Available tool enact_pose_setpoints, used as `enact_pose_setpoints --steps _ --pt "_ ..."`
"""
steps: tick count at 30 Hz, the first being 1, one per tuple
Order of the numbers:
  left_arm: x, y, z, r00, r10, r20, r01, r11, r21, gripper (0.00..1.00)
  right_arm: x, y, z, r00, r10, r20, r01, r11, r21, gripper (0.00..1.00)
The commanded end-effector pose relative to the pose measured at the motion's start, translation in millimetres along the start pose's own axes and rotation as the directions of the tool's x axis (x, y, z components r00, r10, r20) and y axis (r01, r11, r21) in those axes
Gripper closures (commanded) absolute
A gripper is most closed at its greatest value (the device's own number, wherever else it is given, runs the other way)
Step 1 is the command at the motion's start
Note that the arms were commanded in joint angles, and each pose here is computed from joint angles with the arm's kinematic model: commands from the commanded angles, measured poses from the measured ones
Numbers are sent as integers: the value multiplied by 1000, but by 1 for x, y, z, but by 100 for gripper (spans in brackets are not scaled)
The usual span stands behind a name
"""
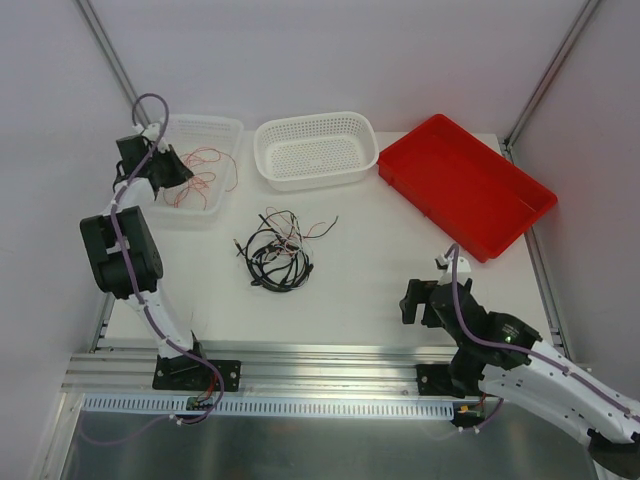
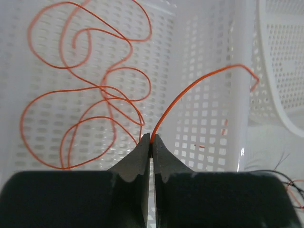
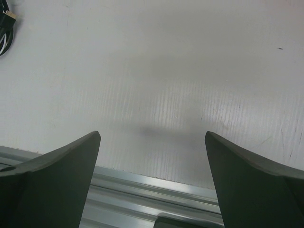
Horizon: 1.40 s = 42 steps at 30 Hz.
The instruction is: Untangle the cables
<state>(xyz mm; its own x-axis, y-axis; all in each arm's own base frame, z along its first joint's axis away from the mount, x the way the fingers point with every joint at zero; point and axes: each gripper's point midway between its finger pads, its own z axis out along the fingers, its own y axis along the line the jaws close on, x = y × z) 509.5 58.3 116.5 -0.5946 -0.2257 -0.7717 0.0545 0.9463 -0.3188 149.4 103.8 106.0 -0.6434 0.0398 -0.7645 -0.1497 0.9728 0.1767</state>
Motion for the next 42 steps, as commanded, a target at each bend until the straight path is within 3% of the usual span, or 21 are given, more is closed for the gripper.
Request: enact_pose_setpoints --steps 1,4,8,13,20,25,28,29,30,32,33,37,42 --pt "-70 7 -44 947 -229 227 214 973 87 100 -8 2 -3 999 25 37 -25 1000 -16 3" --pt "-72 31 -54 900 -353 256 338 936 102 100 -7 2 -3 999 30 39 -29 999 -18 3" --pt "-58 54 -56 877 -402 262 405 913 43 100 -8 2 -3 999 32 43 -31 999 -17 3" --pt "-31 83 -57 802 -538 259 561 828 -18 100 -8 1 -3 999 29 38 -28 999 -15 3" --pt "-19 88 -51 814 -538 218 559 828 -48 99 -8 3 -3 999 28 35 -27 999 -16 3" --pt "-19 72 -45 844 -516 147 519 854 18 97 -9 8 -3 999 21 25 -20 999 -36 3" --pt "-21 68 -47 858 -494 143 499 867 1 88 -9 11 -3 1000 17 18 -16 999 -44 3" --pt "-22 66 -48 859 -492 145 497 868 -1 79 -9 12 -2 1000 13 12 -13 999 -45 3" --pt "-23 65 -52 859 -489 149 496 869 -6 62 -9 15 -3 1000 13 8 -12 998 -57 3" --pt "-29 61 -60 864 -473 173 484 875 -22 40 -9 17 -4 1000 15 5 -14 998 -68 3" --pt "-32 57 -63 868 -462 181 474 880 -26 22 -9 18 -5 1000 16 2 -15 997 -75 3" --pt "-50 32 -86 898 -376 226 399 915 -63 6 -12 21 -8 1000 7 -2 -7 996 -89 2" --pt "-51 5 -104 929 -277 245 323 930 -172 1 -23 24 -17 1000 0 7 1 995 -102 2"
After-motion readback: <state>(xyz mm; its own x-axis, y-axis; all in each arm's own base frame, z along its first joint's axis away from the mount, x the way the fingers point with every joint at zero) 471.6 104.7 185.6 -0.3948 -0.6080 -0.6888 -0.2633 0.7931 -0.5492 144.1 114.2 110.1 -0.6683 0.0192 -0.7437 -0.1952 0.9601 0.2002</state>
